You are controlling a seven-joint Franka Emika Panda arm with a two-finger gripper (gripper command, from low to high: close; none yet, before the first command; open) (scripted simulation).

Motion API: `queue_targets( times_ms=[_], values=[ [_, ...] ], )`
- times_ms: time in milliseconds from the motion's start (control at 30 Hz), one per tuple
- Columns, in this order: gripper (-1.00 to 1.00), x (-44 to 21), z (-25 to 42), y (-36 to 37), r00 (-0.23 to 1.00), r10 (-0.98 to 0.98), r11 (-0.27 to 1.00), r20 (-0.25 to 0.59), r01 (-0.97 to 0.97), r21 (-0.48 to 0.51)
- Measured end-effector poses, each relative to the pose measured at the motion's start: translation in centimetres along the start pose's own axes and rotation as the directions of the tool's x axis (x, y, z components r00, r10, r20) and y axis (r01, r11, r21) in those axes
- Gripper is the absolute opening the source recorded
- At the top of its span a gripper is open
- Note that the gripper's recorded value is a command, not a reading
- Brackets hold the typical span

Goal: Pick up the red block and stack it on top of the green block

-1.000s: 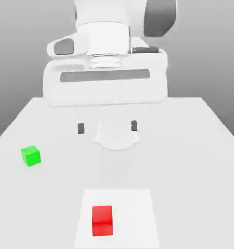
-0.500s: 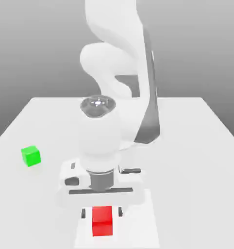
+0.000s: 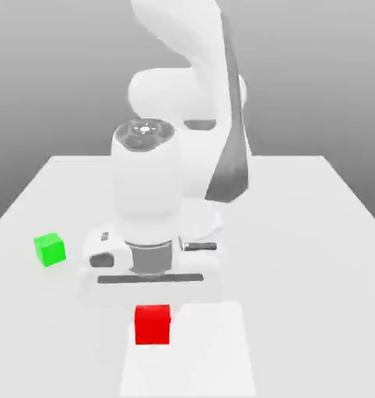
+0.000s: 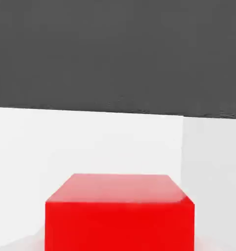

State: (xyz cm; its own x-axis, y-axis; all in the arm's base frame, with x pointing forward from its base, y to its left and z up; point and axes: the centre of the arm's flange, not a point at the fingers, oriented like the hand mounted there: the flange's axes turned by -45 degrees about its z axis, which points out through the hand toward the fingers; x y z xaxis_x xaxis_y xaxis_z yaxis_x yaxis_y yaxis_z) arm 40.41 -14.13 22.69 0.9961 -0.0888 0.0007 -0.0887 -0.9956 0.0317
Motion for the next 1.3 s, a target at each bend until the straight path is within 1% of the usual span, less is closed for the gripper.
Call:
queue_targets(
  times_ms=[100, 167, 333, 433, 467, 867, 1300],
  values=[
    [-1.00, -4.7, -1.0, 7.8, 0.993, 0.119, 0.993, 0.006, -0.119, -0.016],
    [-1.00, -8.0, -1.5, 11.0, 0.986, 0.164, 0.986, 0.010, -0.164, -0.019],
    [-1.00, -17.3, -1.8, 16.9, 0.956, 0.292, 0.957, 0.016, -0.292, -0.002],
    [-1.00, -23.2, -1.5, 18.8, 0.928, 0.372, 0.928, 0.015, -0.372, 0.022],
    [-1.00, -23.9, -1.3, 18.9, 0.924, 0.383, 0.923, 0.013, -0.383, 0.029],
    [-1.00, -24.3, 1.9, 18.7, 0.919, 0.393, 0.917, 0.005, -0.392, 0.069],
    [-1.00, -24.4, 4.8, 18.6, 0.920, 0.392, 0.918, 0.014, -0.392, 0.055]
  ],
)
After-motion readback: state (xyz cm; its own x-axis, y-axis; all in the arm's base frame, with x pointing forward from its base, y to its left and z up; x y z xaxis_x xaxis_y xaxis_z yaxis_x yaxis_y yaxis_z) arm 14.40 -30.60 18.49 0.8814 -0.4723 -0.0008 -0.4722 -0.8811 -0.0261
